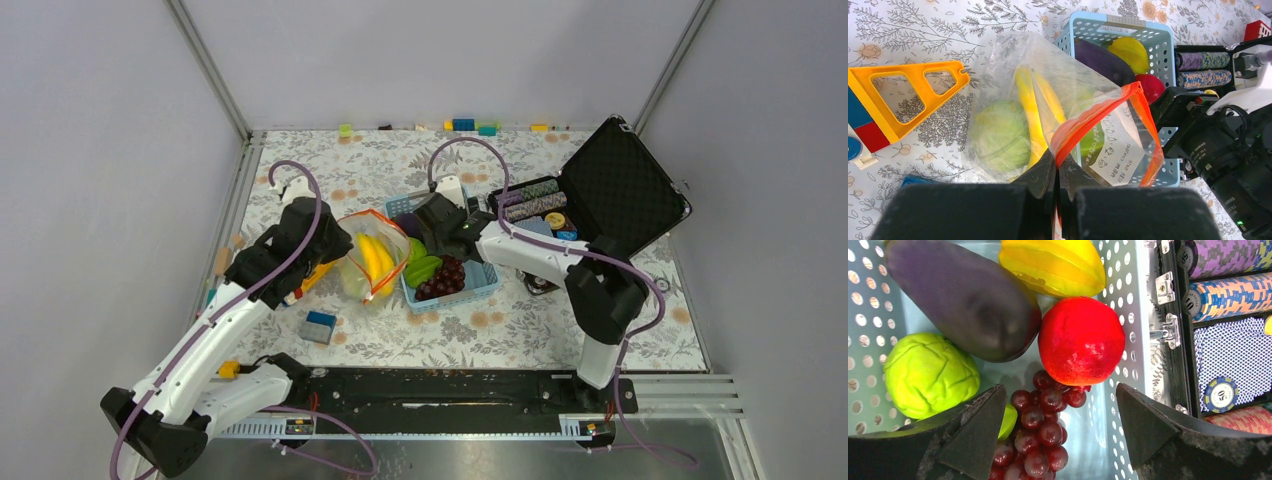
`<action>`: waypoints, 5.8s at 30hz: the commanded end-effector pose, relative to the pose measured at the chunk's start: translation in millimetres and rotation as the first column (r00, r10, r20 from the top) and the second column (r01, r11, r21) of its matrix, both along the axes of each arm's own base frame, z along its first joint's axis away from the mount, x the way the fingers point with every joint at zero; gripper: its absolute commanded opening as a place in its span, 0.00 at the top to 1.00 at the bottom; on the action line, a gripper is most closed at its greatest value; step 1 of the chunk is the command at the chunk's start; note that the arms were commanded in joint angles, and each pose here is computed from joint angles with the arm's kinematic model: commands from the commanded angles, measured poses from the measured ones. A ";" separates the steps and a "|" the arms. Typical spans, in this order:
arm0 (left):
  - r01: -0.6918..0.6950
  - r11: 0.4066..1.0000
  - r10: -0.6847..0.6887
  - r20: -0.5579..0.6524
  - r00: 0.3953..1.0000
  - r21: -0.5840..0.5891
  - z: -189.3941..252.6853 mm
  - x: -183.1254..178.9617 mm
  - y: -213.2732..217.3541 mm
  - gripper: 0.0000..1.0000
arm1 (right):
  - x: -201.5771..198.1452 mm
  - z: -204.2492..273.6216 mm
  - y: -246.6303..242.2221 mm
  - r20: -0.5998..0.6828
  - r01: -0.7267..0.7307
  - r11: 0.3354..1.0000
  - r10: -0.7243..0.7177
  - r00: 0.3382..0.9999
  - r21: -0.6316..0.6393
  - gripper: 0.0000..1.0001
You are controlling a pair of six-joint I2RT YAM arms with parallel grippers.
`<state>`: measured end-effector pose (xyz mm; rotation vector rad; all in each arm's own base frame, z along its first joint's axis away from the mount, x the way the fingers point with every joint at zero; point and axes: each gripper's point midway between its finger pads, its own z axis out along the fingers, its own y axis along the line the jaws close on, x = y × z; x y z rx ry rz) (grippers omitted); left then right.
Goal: Place the food in the zip-top bag and seal the zipper
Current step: Pick up the fake fruit from the bin, then place the fake fruit in the zipper food storage bag, then pick up the fake vegetable from the bin.
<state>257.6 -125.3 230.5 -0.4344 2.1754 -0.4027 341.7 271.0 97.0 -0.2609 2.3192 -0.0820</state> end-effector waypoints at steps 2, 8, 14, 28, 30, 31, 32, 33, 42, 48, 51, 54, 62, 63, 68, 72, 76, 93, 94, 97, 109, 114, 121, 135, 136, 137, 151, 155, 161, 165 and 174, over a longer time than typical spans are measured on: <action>-0.031 0.999 0.032 0.069 0.997 -0.010 14.3 5.9 5.8 1.00 | 17.5 7.0 -3.9 0.057 0.044 0.998 -0.041 0.998 -0.047 0.14; -0.046 0.999 0.047 0.077 0.996 -0.012 15.4 5.2 9.0 1.00 | 25.1 -3.8 -5.9 0.053 0.052 0.994 -0.047 0.997 -0.093 0.15; -0.050 0.999 0.051 0.079 0.996 -0.012 15.2 4.9 10.0 1.00 | 31.6 -15.8 -9.0 0.034 0.068 0.993 -0.065 0.997 -0.100 0.15; -0.043 0.999 0.044 0.072 0.996 -0.013 14.6 5.4 7.9 1.00 | 40.1 -33.3 -13.2 0.019 0.099 0.987 -0.097 0.995 -0.126 0.20; -0.045 0.999 0.046 0.074 0.996 -0.013 14.9 5.1 8.6 1.00 | 39.9 -32.7 -13.2 0.021 0.107 0.987 -0.106 0.994 -0.118 0.27; -0.047 0.999 0.048 0.075 0.996 -0.012 15.2 5.0 9.2 1.00 | 40.6 -31.5 -14.0 0.025 0.112 0.987 -0.110 0.994 -0.116 0.33; -0.049 0.999 0.050 0.077 0.996 -0.012 15.2 5.1 9.6 1.00 | 41.1 -29.0 -14.4 0.031 0.115 0.987 -0.113 0.993 -0.113 0.37; -0.048 0.999 0.049 0.076 0.996 -0.011 14.8 5.0 9.5 1.00 | 41.2 -26.1 -15.6 0.038 0.121 0.986 -0.118 0.992 -0.111 0.41; -0.037 0.999 0.038 0.075 0.996 -0.018 15.6 4.1 7.3 1.00 | 21.8 33.0 -26.9 0.101 0.077 0.997 -0.076 0.992 0.001 0.65; -0.047 0.999 0.049 0.074 0.996 -0.020 15.3 5.1 8.3 1.00 | -7.3 76.7 -25.2 0.138 -0.031 0.983 0.006 0.990 0.181 0.67; -0.037 0.999 0.039 0.067 0.997 -0.023 14.4 4.9 5.7 1.00 | -27.2 102.7 -9.4 0.174 -0.174 0.936 0.124 0.977 0.306 0.68; -0.035 0.999 0.036 0.061 0.997 -0.025 13.1 5.2 4.5 1.00 | -56.2 134.9 16.7 0.227 -0.368 0.820 0.296 0.928 0.438 0.69; -0.019 0.999 0.021 0.048 0.999 -0.030 11.4 5.4 0.4 1.00 | -133.8 209.7 86.7 0.361 -0.668 0.364 0.626 0.692 0.649 0.69; -0.019 0.999 0.021 0.048 0.999 -0.030 11.6 5.7 0.3 1.00 | -136.5 210.9 94.6 0.358 -0.676 0.352 0.643 0.677 0.647 0.68; -0.012 0.999 0.014 0.047 0.999 -0.037 12.0 4.4 -1.3 1.00 | -132.7 195.3 127.3 0.291 -0.672 0.421 0.670 0.683 0.609 0.58; -0.001 0.999 0.003 0.053 0.999 -0.042 14.3 3.7 -2.6 1.00 | -110.2 182.7 139.1 0.252 -0.638 0.505 0.634 0.731 0.581 0.47; 0.005 0.999 -0.002 0.058 0.998 -0.046 15.8 2.4 -2.7 1.00 | -89.9 168.0 136.0 0.202 -0.585 0.609 0.580 0.789 0.535 0.34; 0.004 0.999 0.000 0.071 0.997 -0.054 17.1 1.5 -1.9 1.00 | -104.3 183.2 119.4 0.226 -0.583 0.590 0.567 0.792 0.559 0.00; 0.002 0.999 0.002 0.074 0.997 -0.054 17.5 1.3 -1.5 1.00 | -105.0 185.1 115.6 0.233 -0.581 0.593 0.560 0.795 0.558 0.00; 0.004 0.998 0.001 0.081 0.997 -0.059 20.2 0.5 -1.4 1.00 | -105.2 182.6 98.1 0.243 -0.559 0.628 0.519 0.819 0.542 0.00; 0.019 0.991 0.002 0.159 0.987 -0.133 60.4 6.0 -8.9 1.00 | -69.7 108.9 26.7 0.079 -0.217 0.832 0.206 0.975 0.511 0.00; 0.149 0.963 -0.100 0.218 0.971 -0.223 88.8 5.0 -36.1 1.00 | -58.5 87.4 20.5 0.027 -0.177 0.851 0.188 0.982 0.494 0.00; 0.123 0.965 -0.083 0.175 0.981 -0.231 70.6 4.0 -35.3 1.00 | -44.6 71.2 17.1 0.021 -0.235 0.881 0.248 0.968 0.411 0.00; -0.186 0.982 0.186 -0.031 0.982 0.014 -5.8 -8.3 30.3 1.00 | 25.2 34.1 41.4 -0.113 -0.362 0.879 0.413 0.904 0.311 0.07; -0.192 0.981 0.192 -0.030 0.981 0.019 -6.6 -8.7 31.9 1.00 | 28.2 29.1 42.2 -0.124 -0.376 0.880 0.424 0.897 0.289 0.08; -0.197 0.980 0.197 -0.027 0.980 0.021 -6.5 -8.6 33.1 1.00 | 30.8 23.8 42.1 -0.141 -0.386 0.883 0.432 0.891 0.268 0.08; -0.193 0.980 0.194 -0.021 0.981 0.048 -10.4 -7.0 36.1 1.00 | 36.4 -20.2 66.6 -0.261 -0.499 0.824 0.561 0.786 0.268 0.18; -0.184 0.982 0.185 -0.014 0.983 0.049 -9.2 -6.7 35.2 1.00 | 32.9 -28.2 71.4 -0.283 -0.498 0.815 0.573 0.769 0.296 0.19; -0.172 0.984 0.173 -0.006 0.985 0.038 -8.8 -5.6 32.5 1.00 | 21.0 -30.7 78.0 -0.289 -0.529 0.781 0.618 0.731 0.333 0.19; -0.170 0.985 0.170 -0.011 0.985 0.038 -9.9 -5.3 31.7 1.00 | 17.8 -24.9 83.9 -0.280 -0.486 0.789 0.597 0.752 0.375 0.19; -0.157 0.987 0.158 -0.020 0.987 0.031 -13.4 -3.6 27.5 1.00 | 34.0 -40.2 75.2 -0.313 -0.176 0.905 0.309 0.898 0.387 0.09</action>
